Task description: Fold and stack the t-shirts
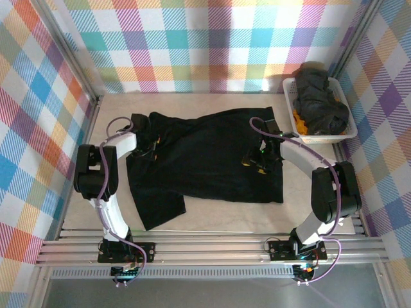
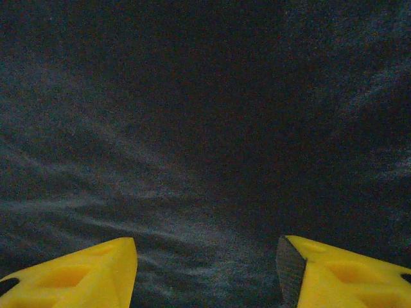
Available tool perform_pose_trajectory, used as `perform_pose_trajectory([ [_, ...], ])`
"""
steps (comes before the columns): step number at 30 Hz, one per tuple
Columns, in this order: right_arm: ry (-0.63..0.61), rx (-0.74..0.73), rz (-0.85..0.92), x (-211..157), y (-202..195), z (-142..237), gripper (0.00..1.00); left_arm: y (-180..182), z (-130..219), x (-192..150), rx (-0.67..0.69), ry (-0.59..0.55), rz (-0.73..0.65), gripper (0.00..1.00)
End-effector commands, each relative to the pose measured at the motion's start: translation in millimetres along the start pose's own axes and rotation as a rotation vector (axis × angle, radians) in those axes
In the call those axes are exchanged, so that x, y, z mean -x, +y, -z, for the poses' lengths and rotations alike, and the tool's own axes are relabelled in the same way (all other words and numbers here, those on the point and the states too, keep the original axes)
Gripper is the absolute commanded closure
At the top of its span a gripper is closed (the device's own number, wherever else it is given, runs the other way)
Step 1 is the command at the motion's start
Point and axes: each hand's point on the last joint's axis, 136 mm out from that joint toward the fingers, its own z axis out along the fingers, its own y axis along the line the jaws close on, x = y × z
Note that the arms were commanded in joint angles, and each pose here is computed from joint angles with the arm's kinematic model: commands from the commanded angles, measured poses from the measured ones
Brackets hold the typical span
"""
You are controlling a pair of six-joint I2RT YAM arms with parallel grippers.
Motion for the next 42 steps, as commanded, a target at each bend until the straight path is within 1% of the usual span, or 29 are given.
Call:
perform_pose_trajectory([
  [1, -0.001, 0.032, 0.007, 4, 12, 3, 0.40, -19, -5, 9, -0.049, -0.010, 0.003, 0.44],
  [4, 0.004, 0.030, 0.008, 3, 11, 0, 0.40, -19, -6, 10, -0.048, -0.015, 0.000, 0.52],
  [5, 0.008, 0.029, 0.007, 2, 9, -1, 0.40, -19, -6, 10, -0.048, -0.018, -0.004, 0.57],
  [7, 0.014, 0.021, 0.005, 1, 7, -5, 0.40, -21, -6, 11, -0.051, -0.021, -0.008, 0.64],
  [10, 0.028, 0.008, 0.000, -2, 3, -11, 0.41, -24, -6, 9, -0.058, -0.013, -0.015, 0.66],
  [12, 0.035, 0.007, -0.004, -3, 1, -15, 0.41, -24, -5, 10, -0.054, -0.018, -0.020, 0.71],
  [15, 0.034, 0.010, -0.004, -4, 1, -15, 0.41, -27, -3, 13, -0.045, -0.031, -0.037, 0.84],
  [17, 0.033, 0.010, -0.002, -4, 2, -14, 0.41, -29, -2, 14, -0.046, -0.034, -0.043, 0.98],
  [18, 0.031, 0.011, 0.000, -4, 2, -14, 0.41, -32, -1, 13, -0.054, -0.034, -0.047, 1.00],
  [21, 0.030, 0.010, 0.004, -5, 1, -15, 0.41, -51, 12, 13, -0.105, -0.046, -0.067, 1.00],
  [24, 0.040, 0.010, 0.004, -5, 0, -19, 0.41, -83, 28, 15, -0.180, -0.067, -0.110, 1.00],
  [28, 0.041, 0.011, 0.005, -4, 1, -19, 0.42, -140, 33, 19, -0.297, -0.058, -0.155, 1.00],
  [29, 0.041, 0.011, 0.008, -4, 2, -18, 0.41, -163, 35, 21, -0.356, -0.061, -0.170, 1.00],
  [31, 0.038, 0.012, 0.014, -2, 4, -16, 0.41, -199, 30, 23, -0.429, -0.060, -0.195, 1.00],
  [35, 0.039, 0.010, 0.019, 1, 7, -14, 0.42, -280, 17, 23, -0.646, -0.031, -0.204, 1.00],
  [37, 0.044, 0.013, 0.013, 1, 8, -15, 0.42, -307, 9, 27, -0.714, -0.040, -0.198, 1.00],
  [39, 0.050, 0.019, 0.008, 1, 9, -18, 0.42, -334, 5, 26, -0.813, -0.020, -0.203, 1.00],
  [40, 0.055, 0.020, 0.005, 1, 9, -19, 0.42, -339, 0, 27, -0.837, -0.014, -0.204, 0.99],
  [41, 0.058, 0.018, 0.005, 1, 8, -20, 0.42, -340, -7, 27, -0.839, -0.009, -0.201, 0.81],
  [42, 0.063, 0.016, 0.006, 0, 7, -22, 0.42, -339, -11, 28, -0.836, -0.003, -0.207, 0.51],
])
